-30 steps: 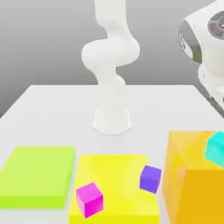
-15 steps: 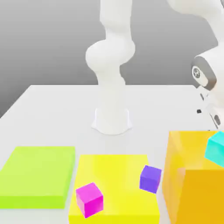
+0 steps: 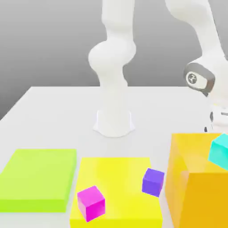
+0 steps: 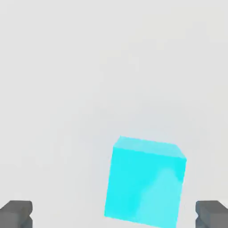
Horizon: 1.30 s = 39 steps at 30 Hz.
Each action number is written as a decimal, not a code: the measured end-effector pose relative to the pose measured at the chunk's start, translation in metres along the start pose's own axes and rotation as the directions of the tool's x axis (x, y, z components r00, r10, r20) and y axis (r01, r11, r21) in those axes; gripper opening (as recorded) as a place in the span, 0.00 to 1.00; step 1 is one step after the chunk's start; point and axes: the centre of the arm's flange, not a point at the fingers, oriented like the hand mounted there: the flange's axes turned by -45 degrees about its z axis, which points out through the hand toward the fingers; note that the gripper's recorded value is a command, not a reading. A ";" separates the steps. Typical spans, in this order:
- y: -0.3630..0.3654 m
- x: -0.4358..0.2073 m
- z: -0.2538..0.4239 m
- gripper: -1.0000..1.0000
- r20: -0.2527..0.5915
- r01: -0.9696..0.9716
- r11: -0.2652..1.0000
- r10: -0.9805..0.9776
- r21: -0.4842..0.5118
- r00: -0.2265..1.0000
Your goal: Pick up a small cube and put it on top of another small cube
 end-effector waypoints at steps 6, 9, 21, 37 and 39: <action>-0.003 -0.006 0.025 0.50 -0.028 -0.056 0.996 0.054 -0.063 0.998; -0.001 -0.006 0.055 0.50 -0.027 -0.055 0.996 0.054 -0.065 0.998; -0.002 -0.006 0.045 0.00 -0.026 -0.055 0.996 0.054 -0.064 0.998; 0.065 0.061 -0.103 0.00 -0.194 0.088 0.989 -0.111 -0.122 0.975; 0.103 0.055 -0.125 0.00 -0.204 0.073 0.987 -0.101 -0.140 0.974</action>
